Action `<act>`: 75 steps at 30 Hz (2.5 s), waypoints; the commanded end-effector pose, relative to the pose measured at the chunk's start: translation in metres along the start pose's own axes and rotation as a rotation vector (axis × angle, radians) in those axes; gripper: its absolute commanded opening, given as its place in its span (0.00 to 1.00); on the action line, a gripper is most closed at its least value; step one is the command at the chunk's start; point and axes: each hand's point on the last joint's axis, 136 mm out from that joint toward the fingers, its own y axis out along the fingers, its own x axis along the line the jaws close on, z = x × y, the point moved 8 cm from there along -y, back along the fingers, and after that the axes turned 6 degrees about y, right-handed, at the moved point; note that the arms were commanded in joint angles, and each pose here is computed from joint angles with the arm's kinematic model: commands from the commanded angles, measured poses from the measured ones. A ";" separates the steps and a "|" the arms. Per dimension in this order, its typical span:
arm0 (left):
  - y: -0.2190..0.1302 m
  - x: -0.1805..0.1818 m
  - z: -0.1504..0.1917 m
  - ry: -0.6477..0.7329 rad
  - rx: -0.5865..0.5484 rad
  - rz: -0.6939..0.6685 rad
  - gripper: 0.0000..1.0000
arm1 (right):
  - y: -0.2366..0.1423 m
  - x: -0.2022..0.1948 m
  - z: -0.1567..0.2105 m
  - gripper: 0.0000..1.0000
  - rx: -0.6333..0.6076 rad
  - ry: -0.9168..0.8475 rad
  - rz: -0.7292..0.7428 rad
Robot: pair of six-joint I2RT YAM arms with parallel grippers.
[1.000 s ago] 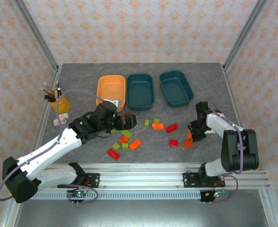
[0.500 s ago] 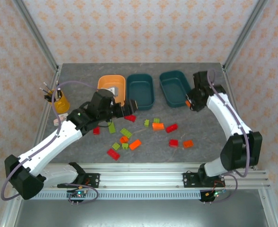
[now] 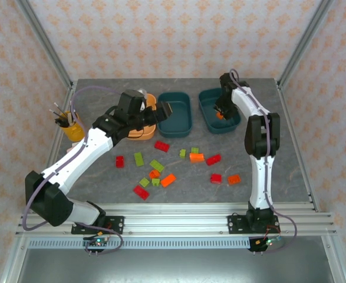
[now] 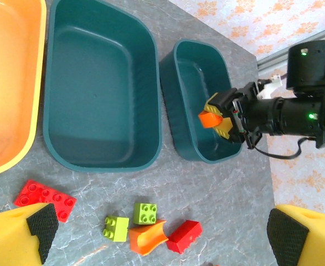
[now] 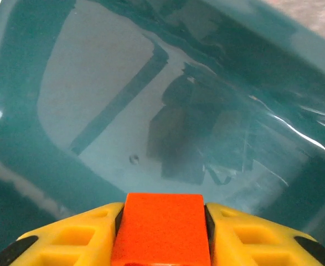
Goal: Sort the legos into containers by color
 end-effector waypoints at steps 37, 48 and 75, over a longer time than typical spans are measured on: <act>0.005 0.198 0.097 0.080 0.630 -0.742 0.78 | -0.151 -0.094 0.263 0.73 -0.010 -0.872 -0.827; 0.031 0.224 0.094 0.054 0.685 -0.680 0.63 | -0.153 -0.084 0.265 0.72 -0.002 -0.865 -0.827; -0.014 0.149 0.030 0.056 0.444 -0.612 0.33 | -0.192 -0.064 0.244 0.69 -0.190 -0.763 -0.838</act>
